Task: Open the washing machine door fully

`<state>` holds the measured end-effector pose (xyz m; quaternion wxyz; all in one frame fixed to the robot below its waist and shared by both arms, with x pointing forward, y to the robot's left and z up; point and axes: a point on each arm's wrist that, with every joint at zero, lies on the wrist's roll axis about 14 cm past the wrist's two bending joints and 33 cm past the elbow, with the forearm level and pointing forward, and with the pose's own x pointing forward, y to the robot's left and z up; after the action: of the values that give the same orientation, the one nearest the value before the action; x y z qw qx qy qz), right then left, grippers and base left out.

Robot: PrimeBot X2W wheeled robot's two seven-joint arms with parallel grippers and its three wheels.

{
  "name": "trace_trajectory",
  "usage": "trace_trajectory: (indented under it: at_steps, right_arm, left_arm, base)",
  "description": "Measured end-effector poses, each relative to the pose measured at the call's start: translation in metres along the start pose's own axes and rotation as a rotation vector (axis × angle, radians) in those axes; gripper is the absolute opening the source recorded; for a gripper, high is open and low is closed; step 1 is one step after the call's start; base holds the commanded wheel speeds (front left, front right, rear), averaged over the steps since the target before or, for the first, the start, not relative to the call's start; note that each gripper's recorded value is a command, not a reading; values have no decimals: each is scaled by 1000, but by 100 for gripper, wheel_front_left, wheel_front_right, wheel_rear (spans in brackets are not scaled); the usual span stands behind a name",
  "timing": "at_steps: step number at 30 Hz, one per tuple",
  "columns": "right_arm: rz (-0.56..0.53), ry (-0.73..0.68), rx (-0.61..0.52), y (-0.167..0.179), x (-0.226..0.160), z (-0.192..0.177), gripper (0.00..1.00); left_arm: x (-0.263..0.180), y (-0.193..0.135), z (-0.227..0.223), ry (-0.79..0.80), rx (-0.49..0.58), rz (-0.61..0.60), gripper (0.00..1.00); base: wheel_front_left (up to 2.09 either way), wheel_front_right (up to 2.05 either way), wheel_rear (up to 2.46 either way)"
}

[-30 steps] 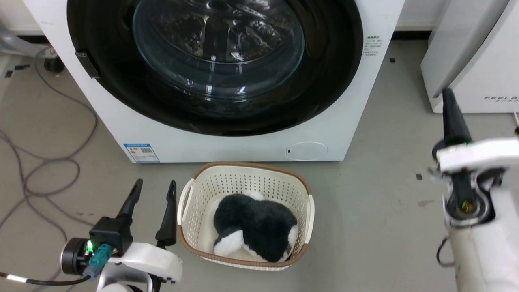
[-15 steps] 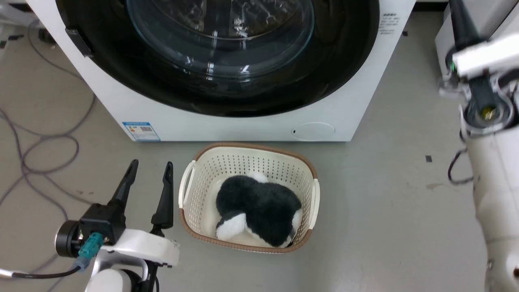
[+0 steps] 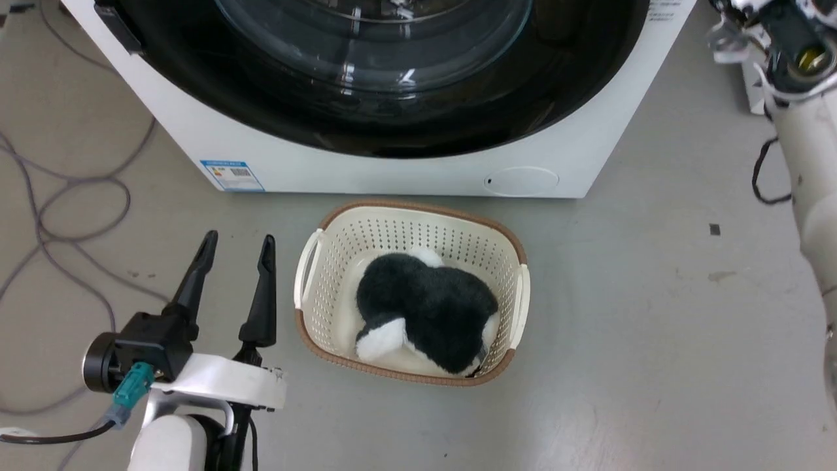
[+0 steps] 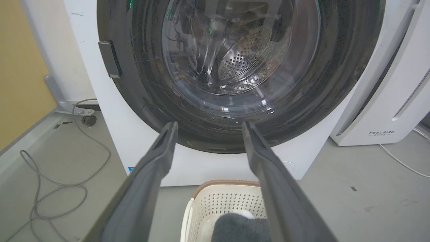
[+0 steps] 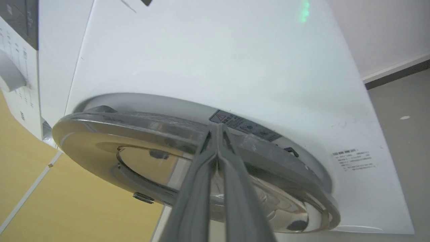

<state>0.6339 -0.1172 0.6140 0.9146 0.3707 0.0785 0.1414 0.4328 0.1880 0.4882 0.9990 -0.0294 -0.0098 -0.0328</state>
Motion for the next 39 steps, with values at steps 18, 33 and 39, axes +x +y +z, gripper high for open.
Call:
trace_trajectory:
  at_steps: [18,33,39]
  right_arm:
    - [-20,294,-61,4,41,-21,0]
    - [-35,596,-22,12,31,-35,0]
    - [-3,630,-15,30,25,-44,0]
  left_arm:
    - [18,5,-16,3,-24,-5,100]
    - [23,7,-17,-11,-45,-2,100]
    - [22,3,-11,-25,-53,-7,100]
  base:
    - [0,0,0]
    - [0,0,0]
    - [0,0,0]
